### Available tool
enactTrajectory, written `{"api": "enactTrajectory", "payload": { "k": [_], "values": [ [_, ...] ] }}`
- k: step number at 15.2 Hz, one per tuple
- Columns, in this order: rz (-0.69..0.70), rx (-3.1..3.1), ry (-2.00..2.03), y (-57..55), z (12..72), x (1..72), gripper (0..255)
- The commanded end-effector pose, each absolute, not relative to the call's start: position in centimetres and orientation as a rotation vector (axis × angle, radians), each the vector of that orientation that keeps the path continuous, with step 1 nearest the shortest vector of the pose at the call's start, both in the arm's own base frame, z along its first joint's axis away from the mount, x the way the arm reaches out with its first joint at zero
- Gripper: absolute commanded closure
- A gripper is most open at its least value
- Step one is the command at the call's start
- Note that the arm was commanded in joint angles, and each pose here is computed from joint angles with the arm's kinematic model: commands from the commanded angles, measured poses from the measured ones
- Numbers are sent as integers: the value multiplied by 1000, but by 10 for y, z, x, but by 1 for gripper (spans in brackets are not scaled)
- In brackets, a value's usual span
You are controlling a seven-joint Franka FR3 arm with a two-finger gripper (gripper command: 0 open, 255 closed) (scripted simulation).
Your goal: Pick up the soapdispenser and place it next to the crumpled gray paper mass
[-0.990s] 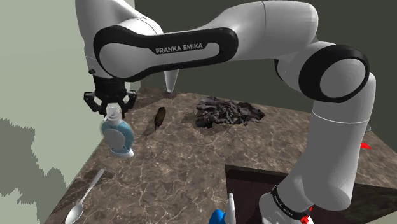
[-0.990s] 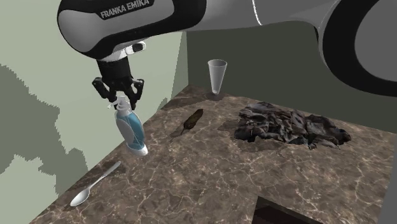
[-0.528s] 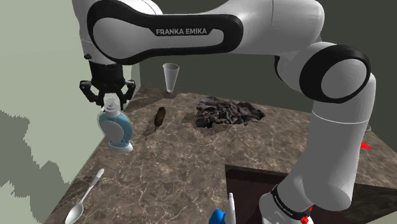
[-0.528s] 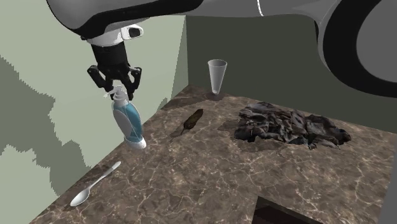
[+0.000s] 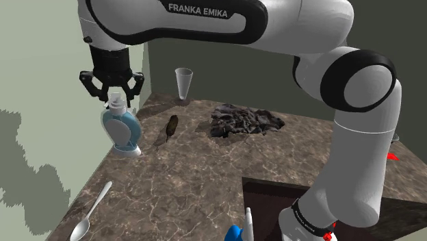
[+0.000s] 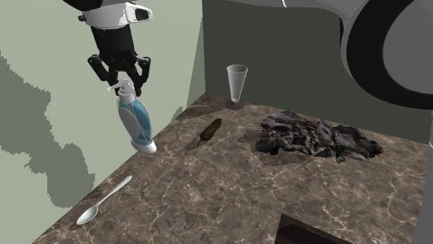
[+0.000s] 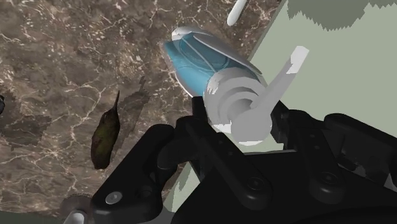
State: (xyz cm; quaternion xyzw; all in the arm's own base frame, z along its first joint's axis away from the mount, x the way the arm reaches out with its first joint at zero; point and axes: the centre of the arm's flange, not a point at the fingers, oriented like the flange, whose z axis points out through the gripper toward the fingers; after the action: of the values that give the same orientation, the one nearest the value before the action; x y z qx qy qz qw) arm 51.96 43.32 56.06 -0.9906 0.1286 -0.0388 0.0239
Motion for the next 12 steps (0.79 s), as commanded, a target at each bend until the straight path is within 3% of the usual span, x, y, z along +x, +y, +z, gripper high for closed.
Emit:
{"api": "enactTrajectory", "payload": {
  "k": [1,12],
  "values": [
    [-120,-3066,398,432,571,521,255],
    [-120,-3066,398,347,617,499,255]
  ]
}}
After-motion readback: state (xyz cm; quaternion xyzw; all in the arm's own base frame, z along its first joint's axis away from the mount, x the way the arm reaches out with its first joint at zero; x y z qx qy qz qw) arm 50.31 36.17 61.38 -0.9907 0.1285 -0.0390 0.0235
